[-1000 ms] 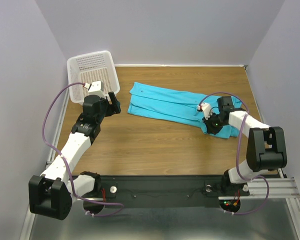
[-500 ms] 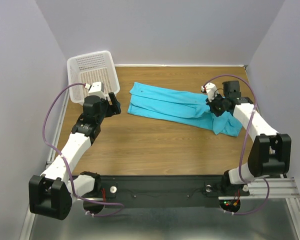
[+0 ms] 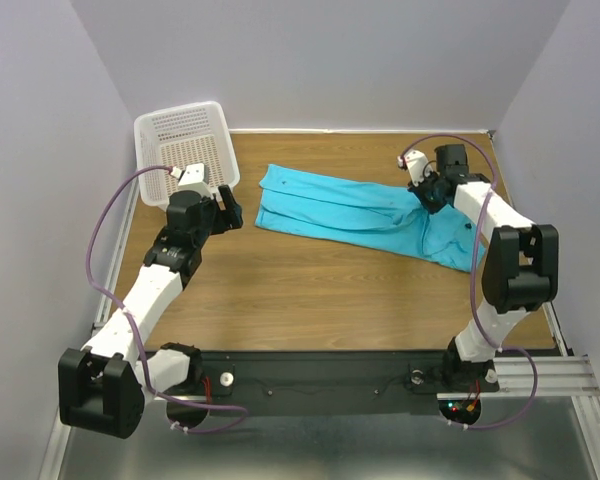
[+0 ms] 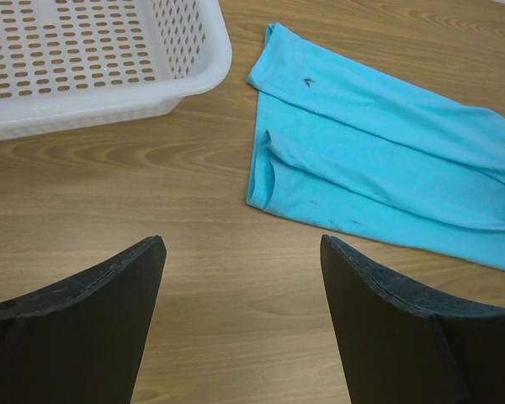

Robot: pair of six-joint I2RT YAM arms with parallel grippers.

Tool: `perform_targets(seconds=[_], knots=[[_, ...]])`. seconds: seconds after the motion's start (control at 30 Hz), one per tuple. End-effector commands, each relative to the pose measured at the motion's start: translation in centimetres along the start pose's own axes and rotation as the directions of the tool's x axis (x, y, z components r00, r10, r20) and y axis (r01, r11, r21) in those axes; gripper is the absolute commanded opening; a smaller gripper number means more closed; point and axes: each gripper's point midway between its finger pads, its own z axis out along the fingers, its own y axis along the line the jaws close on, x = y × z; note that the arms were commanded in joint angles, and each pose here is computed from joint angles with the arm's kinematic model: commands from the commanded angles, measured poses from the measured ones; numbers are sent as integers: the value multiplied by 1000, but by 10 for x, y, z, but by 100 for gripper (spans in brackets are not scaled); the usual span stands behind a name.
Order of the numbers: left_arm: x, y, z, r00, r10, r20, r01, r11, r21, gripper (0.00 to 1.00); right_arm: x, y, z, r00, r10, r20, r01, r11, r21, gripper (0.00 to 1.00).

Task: Fold and stack the t-shirts
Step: Fold the tshirt

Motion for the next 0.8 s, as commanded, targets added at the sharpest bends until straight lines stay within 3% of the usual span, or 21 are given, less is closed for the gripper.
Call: perform_targets(seconds=[0.0,0.1,0.13,0.17,0.23,0.3,0.37,0.47,0.53,0.63,0.77], knots=[[-7,-3,2,1000,8,30,-8,1000,18,86,-27,-26,4,997,51,57,-56,994,95,20],[-6,-4,3,1000,7,28,-7,1000,19,86,-30,-38,11,988,142,68,-151,977,149,29],[-6,-4,3,1000,7,28,-7,1000,19,86,-30,-42,11,984,163,70,-173,970,171,42],[-6,-4,3,1000,7,28,-7,1000,19,86,-29,-44,10,982,176,72,-187,964,189,47],[-6,-3,3,1000,7,28,-7,1000,19,86,-31,-53,2,977,195,84,-209,948,241,52],[-6,-4,2,1000,5,29,-6,1000,19,86,-29,-43,-5,974,202,98,-219,953,209,53],[-7,-4,0,999,5,33,-6,1000,21,86,-44,-14,-24,969,165,186,-181,981,71,52],[-7,-4,-1,999,6,36,-7,1000,21,86,-20,30,-39,978,134,162,-126,990,-59,52],[-8,-4,-1,999,8,39,-9,1000,22,85,8,59,-35,985,146,86,-134,981,-139,52],[-8,-4,0,999,8,38,-9,1000,22,86,41,77,-29,988,154,3,-152,977,-150,53],[-6,-9,0,1000,8,25,-10,999,51,86,51,77,-24,982,186,-32,-189,974,-124,53]])
